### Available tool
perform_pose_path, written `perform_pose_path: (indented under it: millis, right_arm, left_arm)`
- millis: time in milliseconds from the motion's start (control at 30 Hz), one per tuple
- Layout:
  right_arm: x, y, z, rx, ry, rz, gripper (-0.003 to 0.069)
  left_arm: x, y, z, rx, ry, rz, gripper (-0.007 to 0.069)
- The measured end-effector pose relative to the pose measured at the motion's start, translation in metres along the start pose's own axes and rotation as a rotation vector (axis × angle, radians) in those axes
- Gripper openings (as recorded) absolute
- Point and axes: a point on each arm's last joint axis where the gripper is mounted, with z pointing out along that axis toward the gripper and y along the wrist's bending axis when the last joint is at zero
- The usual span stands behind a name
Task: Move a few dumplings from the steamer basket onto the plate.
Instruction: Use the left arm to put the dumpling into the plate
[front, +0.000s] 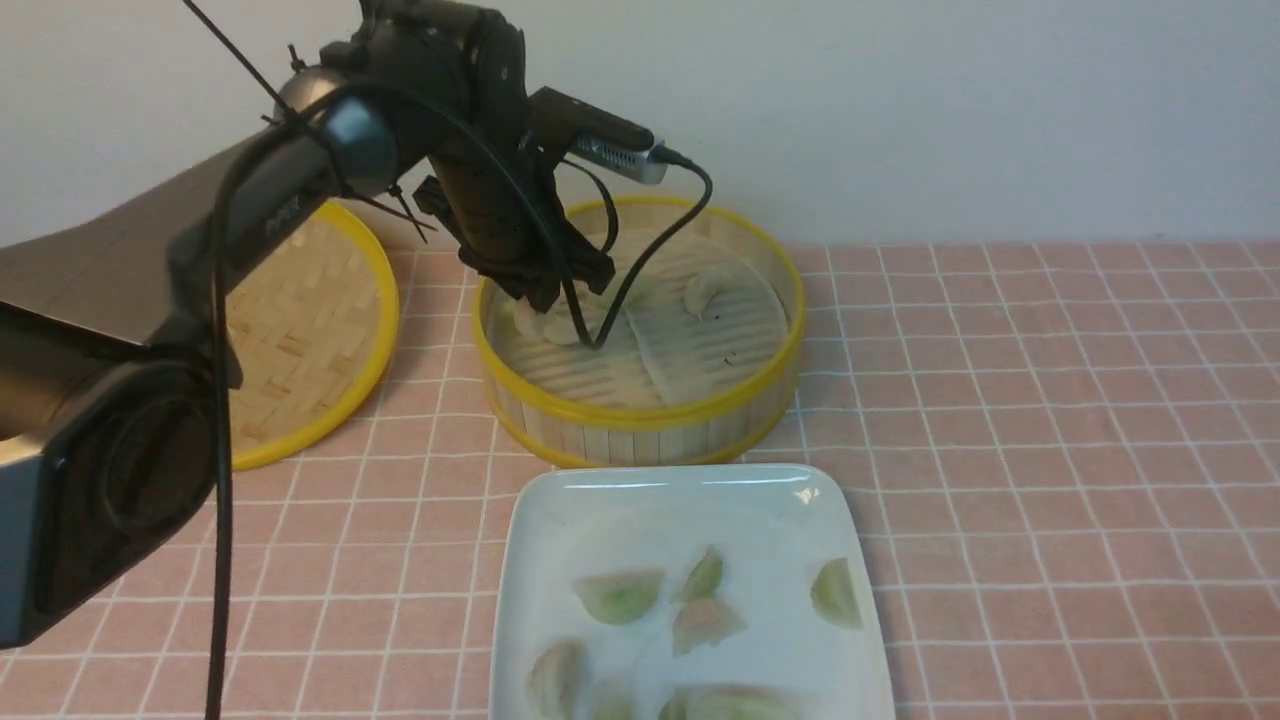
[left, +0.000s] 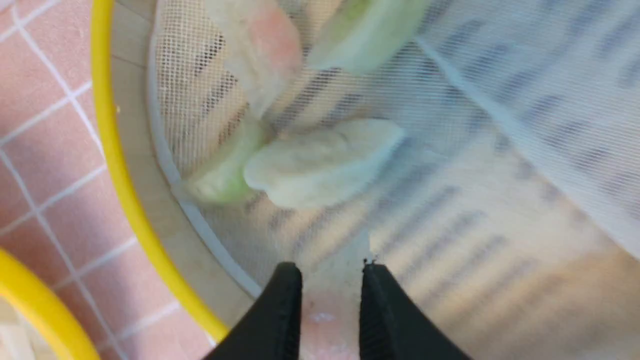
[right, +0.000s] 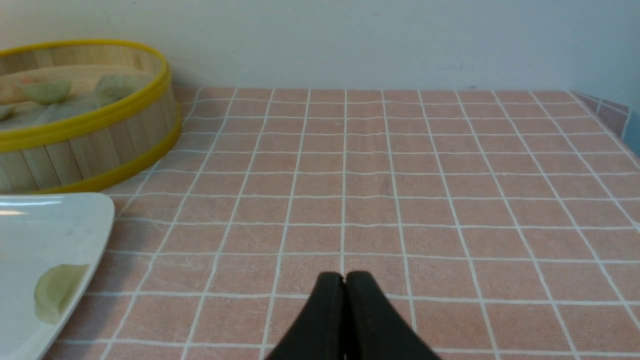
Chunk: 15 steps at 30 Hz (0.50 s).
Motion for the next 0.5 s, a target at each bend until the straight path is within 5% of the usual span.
perform_pose_path:
  millis: [300,500]
  right_arm:
    - [0.000,0.000,0.000,0.000,0.000,0.000,-0.0015]
    - [0.000,0.000,0.000,0.000,0.000,0.000,-0.0015]
  left_arm:
    - [0.009,-0.021,-0.075,0.198,-0.046,-0.058,0.0121]
    - [0.048,-0.061,-0.051,0.289,0.134,-0.002,0.0121]
